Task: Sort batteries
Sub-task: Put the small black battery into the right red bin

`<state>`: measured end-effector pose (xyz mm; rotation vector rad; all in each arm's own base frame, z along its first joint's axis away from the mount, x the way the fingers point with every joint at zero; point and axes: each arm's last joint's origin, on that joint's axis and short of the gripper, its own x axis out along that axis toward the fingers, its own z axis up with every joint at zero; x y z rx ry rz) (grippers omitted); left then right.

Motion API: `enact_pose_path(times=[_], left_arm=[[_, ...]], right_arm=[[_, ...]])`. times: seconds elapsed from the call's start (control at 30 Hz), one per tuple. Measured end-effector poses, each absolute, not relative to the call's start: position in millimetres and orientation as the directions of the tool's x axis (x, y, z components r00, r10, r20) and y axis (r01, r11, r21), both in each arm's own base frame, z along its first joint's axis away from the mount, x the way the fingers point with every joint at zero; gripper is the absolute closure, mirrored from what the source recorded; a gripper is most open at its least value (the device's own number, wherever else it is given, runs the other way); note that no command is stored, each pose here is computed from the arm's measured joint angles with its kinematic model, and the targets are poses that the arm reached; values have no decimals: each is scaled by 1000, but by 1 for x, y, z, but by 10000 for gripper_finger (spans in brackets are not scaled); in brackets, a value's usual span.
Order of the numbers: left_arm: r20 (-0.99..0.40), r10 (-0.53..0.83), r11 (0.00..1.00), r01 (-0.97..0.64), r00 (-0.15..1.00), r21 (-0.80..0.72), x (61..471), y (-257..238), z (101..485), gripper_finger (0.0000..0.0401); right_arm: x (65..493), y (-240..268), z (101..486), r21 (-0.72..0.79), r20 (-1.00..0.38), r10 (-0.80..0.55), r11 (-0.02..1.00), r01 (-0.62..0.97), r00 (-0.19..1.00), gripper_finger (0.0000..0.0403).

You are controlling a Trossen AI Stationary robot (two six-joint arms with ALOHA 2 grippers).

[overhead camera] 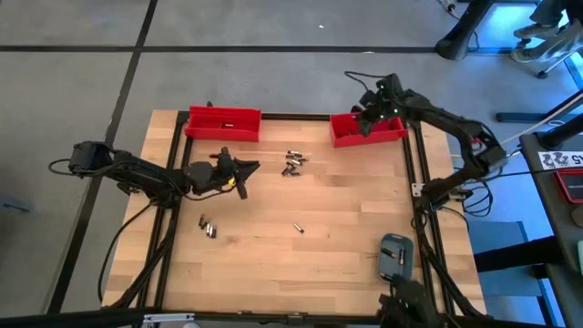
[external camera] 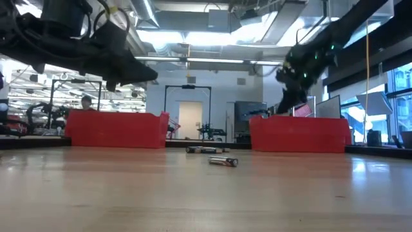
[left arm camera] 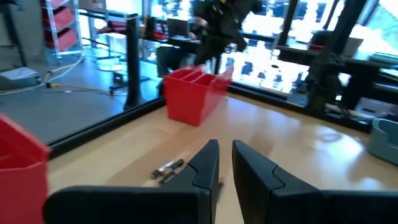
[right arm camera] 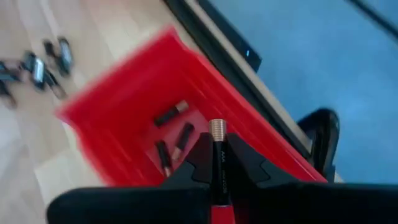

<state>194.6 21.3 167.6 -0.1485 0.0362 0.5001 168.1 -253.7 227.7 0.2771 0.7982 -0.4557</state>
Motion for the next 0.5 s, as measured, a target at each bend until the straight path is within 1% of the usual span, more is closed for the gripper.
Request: enact_pose_path(times=[0.2,0.3,0.4,0.5], left_arm=[[-40,550,822,-549,834,-147,192,38,171,366],[-28,580,802,-577,814,-154,191,45,172,366],[-20,597,789,-591,802,-169,190,49,173,366],[-20,602,785,-596,799,-169,189,50,173,366]], right_arm=[[176,-273,201,73,-798,-193,910,409,571,384],[181,-275,195,75,-821,-155,925,373,549,380],[179,-273,189,51,-859,-136,937,346,493,382],[178,-272,187,42,-873,-121,946,320,473,382]])
